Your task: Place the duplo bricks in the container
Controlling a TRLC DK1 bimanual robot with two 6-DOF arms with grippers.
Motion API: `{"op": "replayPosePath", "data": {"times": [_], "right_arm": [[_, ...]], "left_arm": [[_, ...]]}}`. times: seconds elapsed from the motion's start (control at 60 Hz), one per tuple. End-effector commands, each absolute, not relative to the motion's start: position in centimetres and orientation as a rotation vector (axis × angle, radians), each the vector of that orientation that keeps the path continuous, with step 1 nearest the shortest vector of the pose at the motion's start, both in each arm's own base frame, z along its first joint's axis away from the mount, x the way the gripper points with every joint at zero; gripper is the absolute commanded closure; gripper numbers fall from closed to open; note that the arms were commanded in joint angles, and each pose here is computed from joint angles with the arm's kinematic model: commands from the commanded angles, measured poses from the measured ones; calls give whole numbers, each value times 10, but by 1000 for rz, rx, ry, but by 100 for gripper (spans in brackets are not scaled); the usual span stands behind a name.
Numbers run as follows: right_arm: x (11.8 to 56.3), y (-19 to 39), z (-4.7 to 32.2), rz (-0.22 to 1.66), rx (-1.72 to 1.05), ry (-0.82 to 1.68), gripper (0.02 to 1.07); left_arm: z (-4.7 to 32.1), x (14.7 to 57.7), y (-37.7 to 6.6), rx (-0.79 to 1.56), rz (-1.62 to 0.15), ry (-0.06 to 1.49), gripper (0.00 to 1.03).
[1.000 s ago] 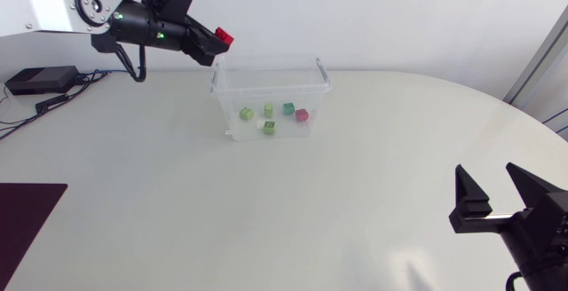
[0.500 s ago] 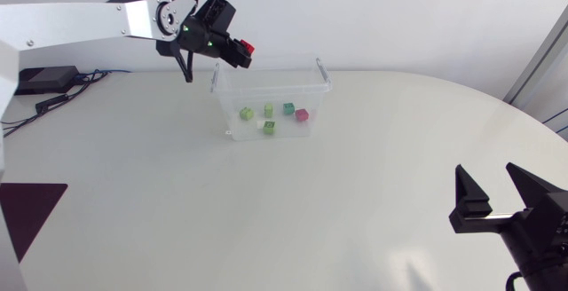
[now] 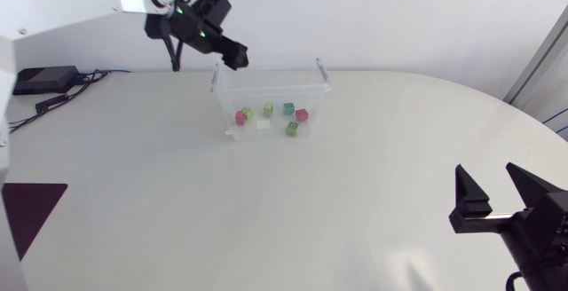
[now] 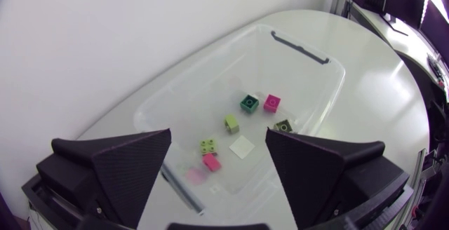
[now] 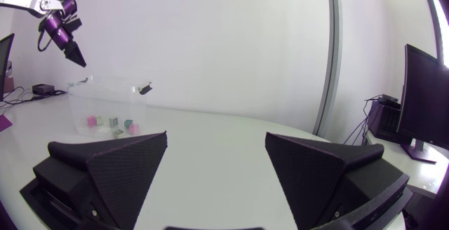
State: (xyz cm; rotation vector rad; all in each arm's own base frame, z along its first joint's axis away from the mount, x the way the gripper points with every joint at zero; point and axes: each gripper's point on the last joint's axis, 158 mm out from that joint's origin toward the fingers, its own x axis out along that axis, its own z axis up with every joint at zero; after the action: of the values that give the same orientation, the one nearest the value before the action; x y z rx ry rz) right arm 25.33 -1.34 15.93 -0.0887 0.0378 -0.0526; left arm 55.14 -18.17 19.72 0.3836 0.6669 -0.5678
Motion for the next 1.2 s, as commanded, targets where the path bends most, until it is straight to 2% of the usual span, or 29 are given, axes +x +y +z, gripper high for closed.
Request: {"op": "replayPosePath", "data": {"times": [0.0, 0.217, 0.417, 0.533, 0.933, 1.183], "right_arm": [[254, -13, 149, -51, -75, 59, 6], [254, -13, 149, -51, -75, 59, 6], [254, -13, 149, -51, -75, 61, 6], [254, -13, 149, -51, -75, 61, 6], [254, -13, 149, -51, -75, 59, 6], [254, -13, 149, -51, -75, 59, 6]], "left_arm": [[274, 526, -158, 352, -510, 561, 3], [297, 468, -101, 326, -386, 600, 3], [273, 431, -45, 363, -202, 656, 3], [255, 413, -19, 367, -120, 638, 3], [171, 351, 7, 355, -50, 563, 4], [152, 327, 11, 360, -38, 547, 4]]}}
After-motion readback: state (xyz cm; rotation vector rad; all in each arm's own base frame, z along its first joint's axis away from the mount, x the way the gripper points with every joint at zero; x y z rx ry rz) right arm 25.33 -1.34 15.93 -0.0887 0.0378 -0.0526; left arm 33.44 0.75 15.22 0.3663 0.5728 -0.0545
